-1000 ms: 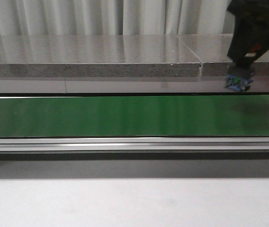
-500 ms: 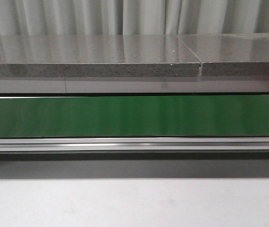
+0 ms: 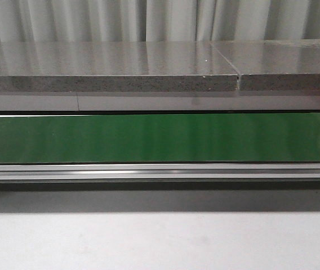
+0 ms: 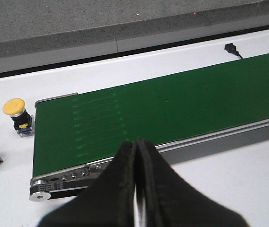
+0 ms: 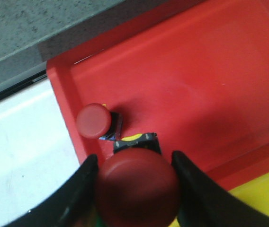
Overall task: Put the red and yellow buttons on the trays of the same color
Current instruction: 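Lower the red button into the red tray and open the right gripper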
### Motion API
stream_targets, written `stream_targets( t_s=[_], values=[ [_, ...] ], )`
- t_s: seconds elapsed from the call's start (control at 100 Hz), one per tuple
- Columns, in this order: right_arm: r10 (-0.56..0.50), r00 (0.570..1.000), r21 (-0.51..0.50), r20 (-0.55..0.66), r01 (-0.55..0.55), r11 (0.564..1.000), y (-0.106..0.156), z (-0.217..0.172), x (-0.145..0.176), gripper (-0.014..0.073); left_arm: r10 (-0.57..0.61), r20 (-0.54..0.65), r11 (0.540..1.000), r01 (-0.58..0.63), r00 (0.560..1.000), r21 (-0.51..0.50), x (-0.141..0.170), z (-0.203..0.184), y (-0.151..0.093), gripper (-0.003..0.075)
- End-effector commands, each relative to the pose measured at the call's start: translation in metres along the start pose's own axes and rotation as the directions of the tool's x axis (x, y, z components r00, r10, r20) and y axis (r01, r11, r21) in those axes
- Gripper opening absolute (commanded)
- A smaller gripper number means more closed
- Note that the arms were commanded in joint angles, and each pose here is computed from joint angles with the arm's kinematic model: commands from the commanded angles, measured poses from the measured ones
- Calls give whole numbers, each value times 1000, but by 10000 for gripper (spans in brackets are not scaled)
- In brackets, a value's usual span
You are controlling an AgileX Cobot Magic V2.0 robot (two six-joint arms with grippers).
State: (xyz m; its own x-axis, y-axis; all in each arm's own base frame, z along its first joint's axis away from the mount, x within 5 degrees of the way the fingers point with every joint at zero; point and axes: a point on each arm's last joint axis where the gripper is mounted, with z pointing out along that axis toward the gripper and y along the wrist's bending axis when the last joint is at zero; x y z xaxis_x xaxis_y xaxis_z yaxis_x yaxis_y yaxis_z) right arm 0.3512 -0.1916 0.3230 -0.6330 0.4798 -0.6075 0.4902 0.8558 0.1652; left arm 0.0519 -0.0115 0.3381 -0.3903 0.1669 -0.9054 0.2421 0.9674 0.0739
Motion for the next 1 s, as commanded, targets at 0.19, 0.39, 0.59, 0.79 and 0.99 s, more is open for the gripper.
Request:
stream_targets(
  t_s=[0.19, 0.39, 0.59, 0.79, 0.99],
  values=[
    [24, 996, 9, 81, -25, 1000, -8, 23, -26, 163, -7, 84, 1000, 7, 996, 5, -12, -3, 0, -21],
    [57, 994, -2, 94, -57, 998, -13, 58, -24, 163, -7, 84, 1000, 7, 996, 5, -12, -3, 0, -21],
    [100, 991, -19, 84, -99, 995, -16, 90, -18, 163, -7, 84, 1000, 7, 996, 5, -12, -3, 0, -21],
    [126, 989, -25, 81, -124, 992, -19, 109, -14, 165, -7, 84, 1000, 7, 996, 5, -12, -3, 0, -21],
    [142, 986, -33, 85, -139, 990, -19, 112, -14, 190, -7, 84, 1000, 7, 996, 5, -12, -3, 0, -21]
  ],
)
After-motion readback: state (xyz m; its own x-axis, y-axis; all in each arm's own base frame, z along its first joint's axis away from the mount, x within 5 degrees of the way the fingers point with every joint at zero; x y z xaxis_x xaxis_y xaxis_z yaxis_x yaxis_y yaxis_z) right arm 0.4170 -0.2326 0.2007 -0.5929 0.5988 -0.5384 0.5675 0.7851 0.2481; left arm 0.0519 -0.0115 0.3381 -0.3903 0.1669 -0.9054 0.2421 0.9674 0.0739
